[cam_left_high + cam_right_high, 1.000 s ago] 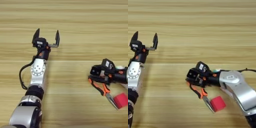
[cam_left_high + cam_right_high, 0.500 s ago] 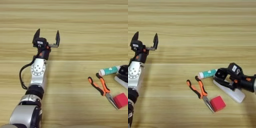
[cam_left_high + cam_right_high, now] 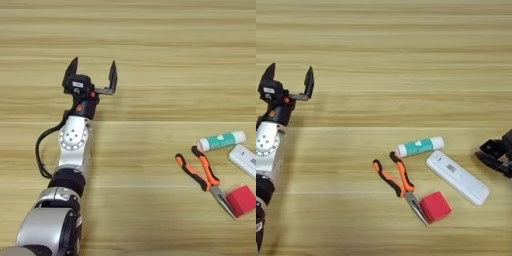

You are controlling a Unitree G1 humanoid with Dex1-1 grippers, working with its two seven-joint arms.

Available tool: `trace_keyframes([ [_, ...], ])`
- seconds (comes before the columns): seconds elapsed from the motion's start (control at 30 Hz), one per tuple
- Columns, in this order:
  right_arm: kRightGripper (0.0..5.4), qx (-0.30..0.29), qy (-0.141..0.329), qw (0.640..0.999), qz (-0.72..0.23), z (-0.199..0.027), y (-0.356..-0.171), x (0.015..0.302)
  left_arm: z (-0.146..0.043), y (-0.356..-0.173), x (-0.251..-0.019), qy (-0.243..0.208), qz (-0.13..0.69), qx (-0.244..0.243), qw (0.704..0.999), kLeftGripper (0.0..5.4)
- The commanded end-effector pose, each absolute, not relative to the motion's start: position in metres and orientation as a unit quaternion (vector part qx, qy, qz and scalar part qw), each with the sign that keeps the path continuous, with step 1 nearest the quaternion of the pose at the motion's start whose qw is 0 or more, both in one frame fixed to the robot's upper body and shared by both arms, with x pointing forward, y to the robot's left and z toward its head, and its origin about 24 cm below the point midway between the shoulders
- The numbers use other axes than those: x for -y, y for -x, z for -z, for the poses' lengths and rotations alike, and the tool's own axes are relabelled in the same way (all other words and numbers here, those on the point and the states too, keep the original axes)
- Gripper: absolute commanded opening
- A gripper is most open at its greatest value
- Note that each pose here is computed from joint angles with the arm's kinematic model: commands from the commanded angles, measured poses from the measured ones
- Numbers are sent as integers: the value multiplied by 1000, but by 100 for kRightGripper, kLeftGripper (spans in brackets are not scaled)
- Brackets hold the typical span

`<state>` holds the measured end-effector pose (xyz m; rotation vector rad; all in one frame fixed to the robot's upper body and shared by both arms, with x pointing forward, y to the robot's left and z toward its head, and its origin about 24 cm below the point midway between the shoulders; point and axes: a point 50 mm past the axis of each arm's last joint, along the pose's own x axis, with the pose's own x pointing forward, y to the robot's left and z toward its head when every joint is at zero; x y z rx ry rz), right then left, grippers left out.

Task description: Move the objects on the table

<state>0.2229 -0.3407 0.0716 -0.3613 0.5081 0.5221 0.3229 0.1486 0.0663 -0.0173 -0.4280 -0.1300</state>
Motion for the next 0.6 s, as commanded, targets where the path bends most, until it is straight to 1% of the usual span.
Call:
trace_keyframes([
  [0.03, 248, -245, 171, 921, -251, -66, -230, 339, -68, -325, -149, 10, 65, 215, 974, 540],
  [0.2, 248, -251, 163, 919, -255, -59, -230, 338, -68, -325, -150, 10, 65, 215, 974, 540],
  [0.6, 248, -256, 156, 919, -255, -52, -228, 337, -68, -325, -151, 10, 65, 215, 974, 540],
])
